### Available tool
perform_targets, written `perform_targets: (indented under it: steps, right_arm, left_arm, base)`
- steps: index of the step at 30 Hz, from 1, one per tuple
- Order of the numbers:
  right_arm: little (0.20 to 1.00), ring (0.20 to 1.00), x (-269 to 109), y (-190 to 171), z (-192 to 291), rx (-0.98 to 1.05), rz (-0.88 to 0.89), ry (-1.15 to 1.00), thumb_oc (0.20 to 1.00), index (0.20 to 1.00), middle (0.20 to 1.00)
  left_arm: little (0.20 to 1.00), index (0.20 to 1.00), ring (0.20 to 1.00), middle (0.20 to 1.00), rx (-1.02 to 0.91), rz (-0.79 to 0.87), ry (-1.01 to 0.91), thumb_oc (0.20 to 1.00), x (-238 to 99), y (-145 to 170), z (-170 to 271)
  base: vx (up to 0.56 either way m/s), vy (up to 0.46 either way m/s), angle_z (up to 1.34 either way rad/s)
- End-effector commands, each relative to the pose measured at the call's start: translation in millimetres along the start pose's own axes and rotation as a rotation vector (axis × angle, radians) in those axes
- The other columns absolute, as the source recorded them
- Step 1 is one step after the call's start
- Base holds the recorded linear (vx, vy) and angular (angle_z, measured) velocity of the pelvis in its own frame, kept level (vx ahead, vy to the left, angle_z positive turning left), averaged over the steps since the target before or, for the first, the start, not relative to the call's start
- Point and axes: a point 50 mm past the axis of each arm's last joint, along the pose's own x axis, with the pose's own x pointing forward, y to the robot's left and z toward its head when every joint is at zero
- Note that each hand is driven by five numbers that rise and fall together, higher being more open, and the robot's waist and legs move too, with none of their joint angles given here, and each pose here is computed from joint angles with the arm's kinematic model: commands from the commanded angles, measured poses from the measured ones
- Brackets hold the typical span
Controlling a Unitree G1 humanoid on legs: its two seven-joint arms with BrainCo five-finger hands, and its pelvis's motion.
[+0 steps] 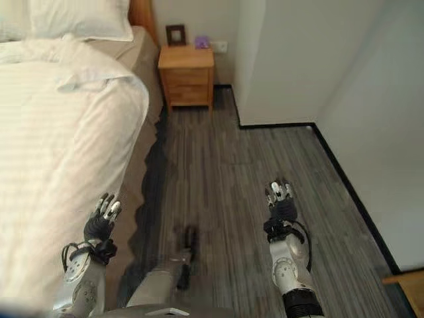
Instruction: Making the bed.
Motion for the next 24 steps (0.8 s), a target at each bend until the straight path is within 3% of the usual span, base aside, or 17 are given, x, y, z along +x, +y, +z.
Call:
perform_targets:
  steps: [1, 6, 11, 15, 17, 20, 22, 24]
  right_arm:
    - [1.0, 1.0, 2.6, 30.2, 26.2, -0.023, 0.151, -0.126, 1.0, 1.0, 1.0]
    - [1.0, 1.0, -3.2, 46.4, 8.0, -0.026, 0.213, -0.078, 1.0, 1.0, 1.0]
    - [1.0, 1.0, -2.0, 54.1, 16.2, -0.056, 0.314, -0.085, 1.0, 1.0, 1.0]
    - [1.0, 1.0, -11.9, 39.4, 23.5, -0.23, 0.45, -0.024, 1.0, 1.0, 1.0]
    - [1.0, 1.0, -20.1, 33.6, 25.2, -0.243, 0.475, -0.003, 1.0, 1.0, 1.0]
    - [1.0, 1.0, -18.4, 34.5, 20.3, -0.152, 0.496, 0.034, 1.0, 1.0, 1.0]
    - [1.0, 1.0, -13.3, 45.7, 30.7, -0.174, 0.536, 0.001, 1.0, 1.0, 1.0]
    - [1.0, 1.0, -14.8, 45.2, 32.9, -0.205, 0.544, -0.003, 1.0, 1.0, 1.0]
  left_arm:
    - [1.0, 1.0, 1.0, 1.0, 0.022, -0.046, -0.19, 1.0, 13.0, -12.3, 41.0]
    - [1.0, 1.0, 1.0, 1.0, 0.034, -0.004, -0.251, 1.0, 16.0, -8.8, 54.7]
    - [1.0, 1.0, 1.0, 1.0, -0.037, -0.024, -0.347, 1.0, 21.9, -15.0, 76.1]
    - [1.0, 1.0, 1.0, 1.0, -0.037, -0.07, -0.413, 1.0, 29.0, -18.5, 92.1]
    - [1.0, 1.0, 1.0, 1.0, -0.058, -0.098, -0.413, 1.0, 33.2, -25.3, 92.3]
    - [1.0, 1.0, 1.0, 1.0, -0.057, -0.115, -0.363, 1.0, 30.8, -29.8, 78.8]
    - [1.0, 1.0, 1.0, 1.0, -0.178, -0.056, -0.283, 1.0, 31.1, -22.6, 60.8]
    - [1.0, 1.0, 1.0, 1.0, -0.169, -0.039, -0.254, 1.0, 30.5, -19.6, 53.4]
  base:
    - [1.12, 0.159, -0.51]
    - [0.81, 0.218, -0.57]
    - [0.66, -0.073, 0.54]
    - [1.01, -0.498, 2.2]
    - [0.64, -0.661, 4.11]
    - [0.31, -0.601, 3.49]
    - [0.11, -0.844, 2.13]
    - [0.08, -0.35, 1.51]
